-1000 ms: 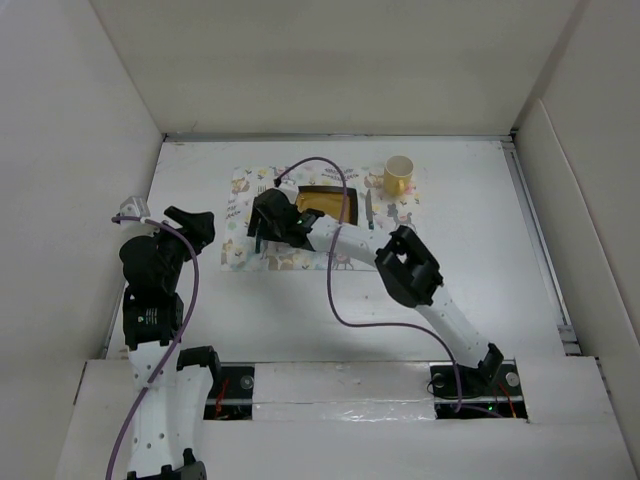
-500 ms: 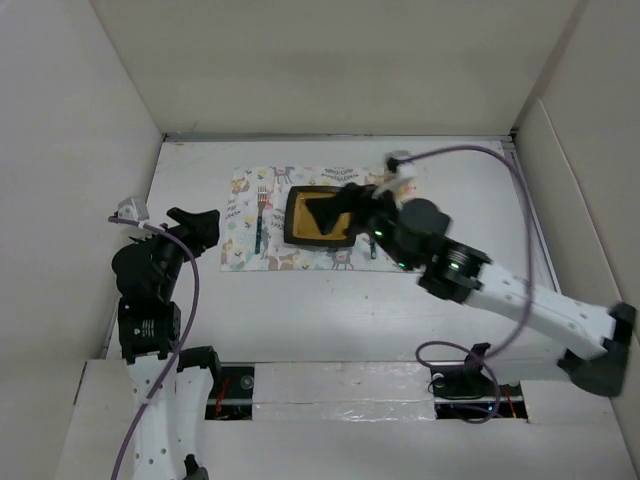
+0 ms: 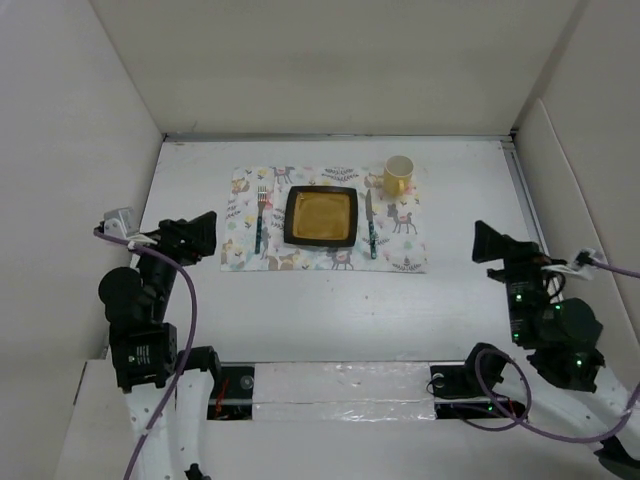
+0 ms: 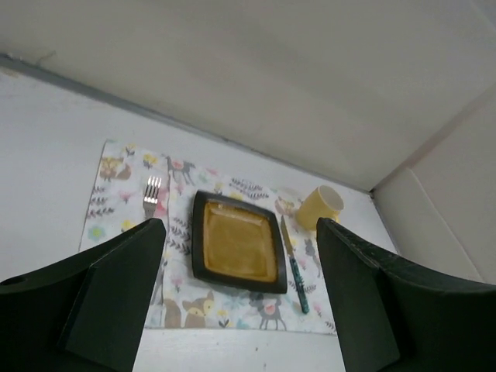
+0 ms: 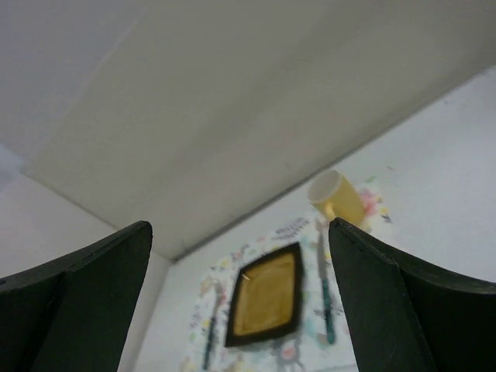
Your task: Set the dinner table for one person
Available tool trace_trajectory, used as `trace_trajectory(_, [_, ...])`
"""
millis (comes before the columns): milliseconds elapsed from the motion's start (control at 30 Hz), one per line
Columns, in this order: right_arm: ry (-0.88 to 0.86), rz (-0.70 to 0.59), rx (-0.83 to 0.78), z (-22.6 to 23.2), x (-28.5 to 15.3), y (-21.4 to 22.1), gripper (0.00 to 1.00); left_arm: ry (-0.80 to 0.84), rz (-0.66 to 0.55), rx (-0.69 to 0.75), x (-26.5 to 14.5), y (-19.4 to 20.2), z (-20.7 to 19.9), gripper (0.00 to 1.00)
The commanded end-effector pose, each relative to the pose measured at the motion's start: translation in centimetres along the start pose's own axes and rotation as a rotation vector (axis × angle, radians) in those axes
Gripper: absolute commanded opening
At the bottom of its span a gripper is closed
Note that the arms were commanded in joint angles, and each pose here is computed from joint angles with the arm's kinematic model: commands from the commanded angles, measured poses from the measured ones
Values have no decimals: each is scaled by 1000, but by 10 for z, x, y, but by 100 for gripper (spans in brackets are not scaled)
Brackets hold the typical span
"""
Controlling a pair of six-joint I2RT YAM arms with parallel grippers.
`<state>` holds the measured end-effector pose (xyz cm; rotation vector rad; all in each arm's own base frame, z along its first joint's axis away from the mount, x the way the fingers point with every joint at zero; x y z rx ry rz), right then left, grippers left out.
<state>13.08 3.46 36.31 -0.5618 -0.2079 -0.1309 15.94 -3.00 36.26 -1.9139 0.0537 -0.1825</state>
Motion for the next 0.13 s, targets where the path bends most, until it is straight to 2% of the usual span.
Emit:
trace_trajectory(0, [89,36,-78,-27,3,32,100,13,50,-2,4,26,8,76])
trace_trajectory(100, [80,73,-107,-19,11,46,100,7,68,-2,4,30,10,79])
Point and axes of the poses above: each gripper's point midway between its finger pads, its own x axis out along the fingers, its own z axis along the line the jaws close on, y = z × x, the point moved 6 cm from there along -x, back along the fingers, and after that the axes turned 12 degrees about x, right-handed, at the moved point
